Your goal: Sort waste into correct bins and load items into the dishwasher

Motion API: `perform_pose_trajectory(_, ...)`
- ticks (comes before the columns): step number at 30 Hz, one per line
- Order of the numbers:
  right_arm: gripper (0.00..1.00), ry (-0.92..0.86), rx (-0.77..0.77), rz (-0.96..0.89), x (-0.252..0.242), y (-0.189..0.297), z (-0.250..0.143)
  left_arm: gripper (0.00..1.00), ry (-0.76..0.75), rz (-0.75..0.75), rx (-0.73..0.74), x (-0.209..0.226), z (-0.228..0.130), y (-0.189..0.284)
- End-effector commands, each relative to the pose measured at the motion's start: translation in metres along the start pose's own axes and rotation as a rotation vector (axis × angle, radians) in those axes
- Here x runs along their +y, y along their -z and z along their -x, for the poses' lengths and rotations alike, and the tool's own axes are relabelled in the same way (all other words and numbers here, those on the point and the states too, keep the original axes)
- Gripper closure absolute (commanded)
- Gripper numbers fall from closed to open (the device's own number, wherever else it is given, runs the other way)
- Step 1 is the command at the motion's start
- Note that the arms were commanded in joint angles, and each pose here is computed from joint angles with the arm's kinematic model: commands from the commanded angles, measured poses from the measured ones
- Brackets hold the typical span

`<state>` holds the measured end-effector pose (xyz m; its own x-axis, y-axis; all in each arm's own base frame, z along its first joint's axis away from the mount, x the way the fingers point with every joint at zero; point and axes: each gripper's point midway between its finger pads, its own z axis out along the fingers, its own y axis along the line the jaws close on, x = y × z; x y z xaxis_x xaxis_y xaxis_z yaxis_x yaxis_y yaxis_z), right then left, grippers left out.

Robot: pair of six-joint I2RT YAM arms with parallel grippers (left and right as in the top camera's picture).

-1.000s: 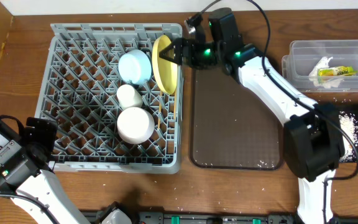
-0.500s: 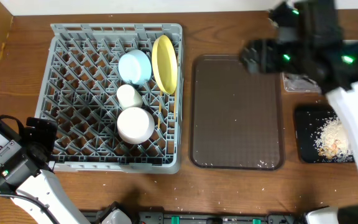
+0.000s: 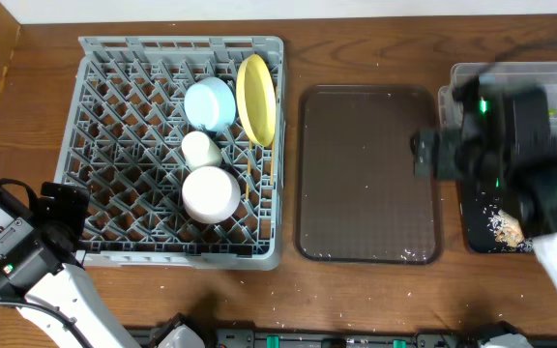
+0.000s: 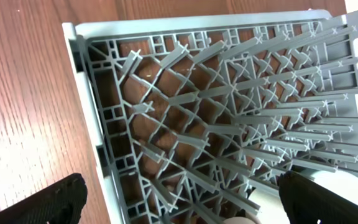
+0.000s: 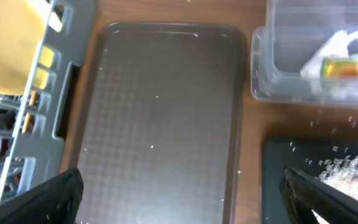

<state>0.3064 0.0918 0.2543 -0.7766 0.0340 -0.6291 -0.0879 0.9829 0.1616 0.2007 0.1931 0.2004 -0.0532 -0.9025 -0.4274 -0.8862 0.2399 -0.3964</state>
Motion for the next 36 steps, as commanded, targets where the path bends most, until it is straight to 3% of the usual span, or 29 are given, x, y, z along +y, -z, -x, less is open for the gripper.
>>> perform_pose_trajectory(1,0.01,-0.089,-0.016,-0.05,-0.016,-0.013,-0.031,0.0,0.004,-0.006,-0.021,-0.003,0.007,0.006)
perform_pose_trajectory(8,0.01,-0.118,0.088,-0.061,-0.023,-0.04,-0.074,0.0,0.004,-0.007,-0.021,-0.003,0.007,0.006)
perform_pose_trajectory(14,0.01,-0.112,0.264,-0.12,-0.035,-0.04,-0.119,0.0,0.004,-0.007,-0.021,-0.003,0.007,0.006)
perform_pose_trajectory(22,0.01,-0.048,0.316,-0.112,-0.036,-0.036,-0.13,0.0,0.004,-0.007,-0.021,-0.003,0.007,0.006)
perform_pose_trajectory(28,0.01,0.01,0.198,-0.073,-0.034,-0.036,-0.122,0.0,0.004,-0.006,-0.021,-0.003,0.007,0.006)
perform_pose_trajectory(36,0.01,0.044,-0.25,0.025,-0.039,-0.049,-0.117,0.0,0.004,-0.007,-0.021,-0.003,0.007,0.006)
